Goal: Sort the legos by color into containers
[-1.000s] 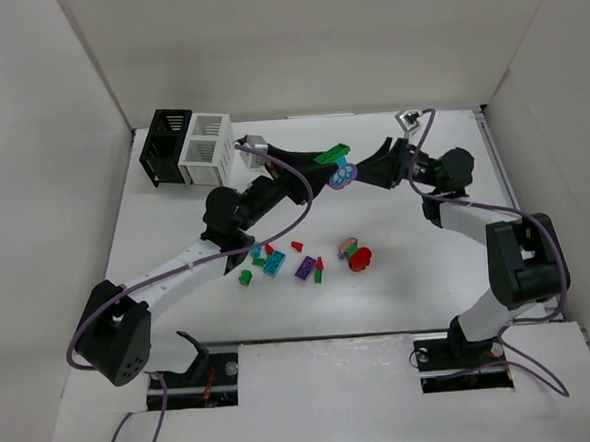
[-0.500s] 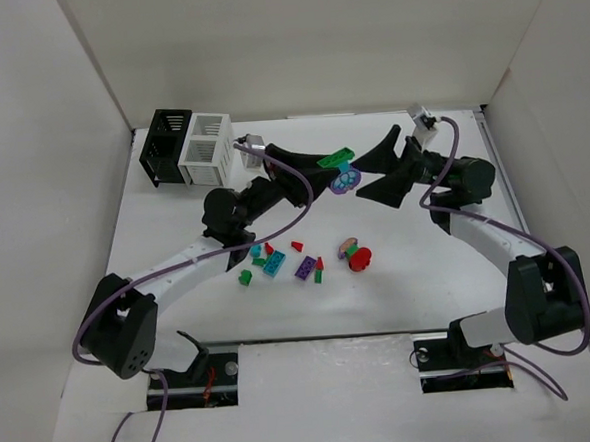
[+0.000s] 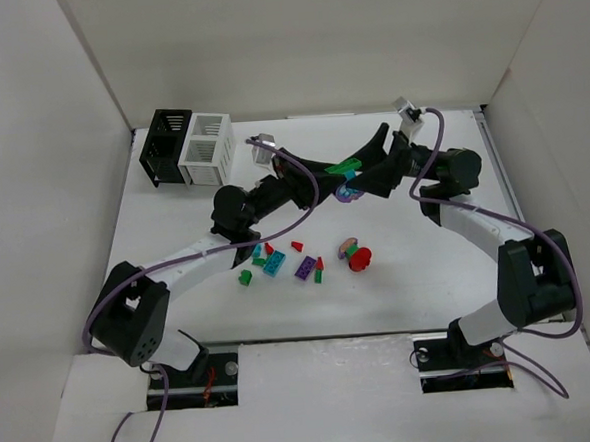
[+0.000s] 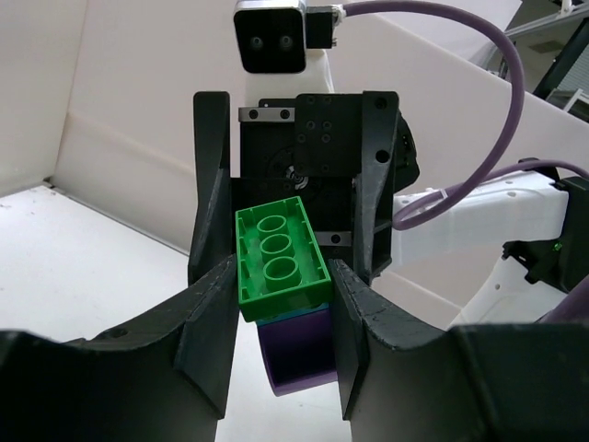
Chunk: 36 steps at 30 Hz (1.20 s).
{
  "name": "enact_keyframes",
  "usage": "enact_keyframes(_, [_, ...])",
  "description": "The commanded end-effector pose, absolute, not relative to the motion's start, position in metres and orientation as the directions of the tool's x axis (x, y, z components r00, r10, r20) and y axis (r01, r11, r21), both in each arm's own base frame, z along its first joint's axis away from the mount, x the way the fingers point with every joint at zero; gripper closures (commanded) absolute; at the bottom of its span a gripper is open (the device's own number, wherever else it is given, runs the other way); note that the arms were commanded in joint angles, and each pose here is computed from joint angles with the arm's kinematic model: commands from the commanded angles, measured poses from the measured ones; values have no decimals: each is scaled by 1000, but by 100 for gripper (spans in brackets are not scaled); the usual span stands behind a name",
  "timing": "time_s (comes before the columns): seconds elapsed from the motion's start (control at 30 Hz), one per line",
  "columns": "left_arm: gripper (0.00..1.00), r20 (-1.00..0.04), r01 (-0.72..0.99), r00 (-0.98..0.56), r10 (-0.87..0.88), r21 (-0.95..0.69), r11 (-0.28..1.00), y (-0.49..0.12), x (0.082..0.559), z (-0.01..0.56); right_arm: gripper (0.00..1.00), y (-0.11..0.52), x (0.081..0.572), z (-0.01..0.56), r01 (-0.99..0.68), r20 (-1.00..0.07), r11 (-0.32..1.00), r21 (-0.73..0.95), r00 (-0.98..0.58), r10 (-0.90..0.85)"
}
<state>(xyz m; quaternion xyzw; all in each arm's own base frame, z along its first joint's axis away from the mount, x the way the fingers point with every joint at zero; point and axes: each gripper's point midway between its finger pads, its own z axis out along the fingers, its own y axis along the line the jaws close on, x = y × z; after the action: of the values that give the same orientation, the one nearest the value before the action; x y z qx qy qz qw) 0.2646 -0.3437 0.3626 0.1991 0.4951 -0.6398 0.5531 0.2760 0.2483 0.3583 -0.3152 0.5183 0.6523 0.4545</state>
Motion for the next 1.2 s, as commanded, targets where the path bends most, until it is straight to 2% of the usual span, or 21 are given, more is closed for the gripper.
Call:
enact_keyframes(0.0, [100,-736,971,-152,-660,-235,38,-323,242,423,22,241,229,406,-986,-920,-87,-144,102,378])
enact_keyframes(0.07, [100,-730,967,-164,-664,-253,40,-324,244,419,22,242,230,404,-987,-922,-87,-136,94,376])
enact_keyframes(0.13, [100,-725,965,-162,-669,-257,45,-323,246,420,34,242,230,404,-987,-922,-87,-135,93,376])
enact_keyframes(0.17, [100,-722,967,-156,-674,-250,44,-322,245,422,37,242,232,400,-988,-927,-91,-128,86,366])
enact_keyframes(0.33, [100,-707,966,-110,-698,-240,90,-314,247,429,39,243,235,395,-990,-930,-91,-110,70,362])
enact_keyframes(0.43, [100,-714,970,-92,-694,-222,100,-316,244,431,58,244,238,394,-991,-928,-87,-98,59,368])
enact_keyframes(0.47, [100,-727,971,-91,-680,-218,103,-318,244,427,70,244,238,396,-990,-926,-87,-107,67,370])
enact_keyframes(0.53, [93,-733,974,-99,-673,-211,87,-322,240,428,75,244,238,399,-989,-925,-87,-116,75,372])
enact_keyframes(0.57, [90,-741,973,-106,-663,-214,83,-323,240,426,82,243,238,402,-988,-923,-87,-125,84,375])
enact_keyframes(0.67, [82,-750,971,-110,-652,-222,92,-325,242,422,92,243,237,402,-989,-925,-90,-116,75,374])
enact_keyframes(0.73, [70,-758,971,-117,-642,-223,86,-327,241,419,99,243,237,404,-989,-924,-93,-117,74,375])
enact_keyframes(0.77, [60,-773,970,-122,-623,-225,89,-329,242,414,100,243,237,404,-989,-924,-93,-117,74,375])
enact_keyframes(0.83, [50,-790,976,-103,-604,-199,94,-331,240,415,100,242,238,405,-990,-930,-94,-104,64,363])
enact_keyframes(0.87, [38,-801,978,-77,-594,-176,111,-327,239,421,100,243,240,401,-991,-939,-108,-76,35,342])
enact_keyframes(1.0, [19,-849,982,-59,-525,-144,123,-329,244,421,100,243,238,396,-991,-948,-135,-24,-21,316])
enact_keyframes(1.07, [0,-879,988,-56,-474,-118,102,-330,241,419,100,243,236,388,-989,-956,-145,-7,-36,291])
enact_keyframes(1.17, [0,-903,991,-56,-426,-101,84,-321,242,414,100,243,235,385,-988,-962,-151,43,-82,261])
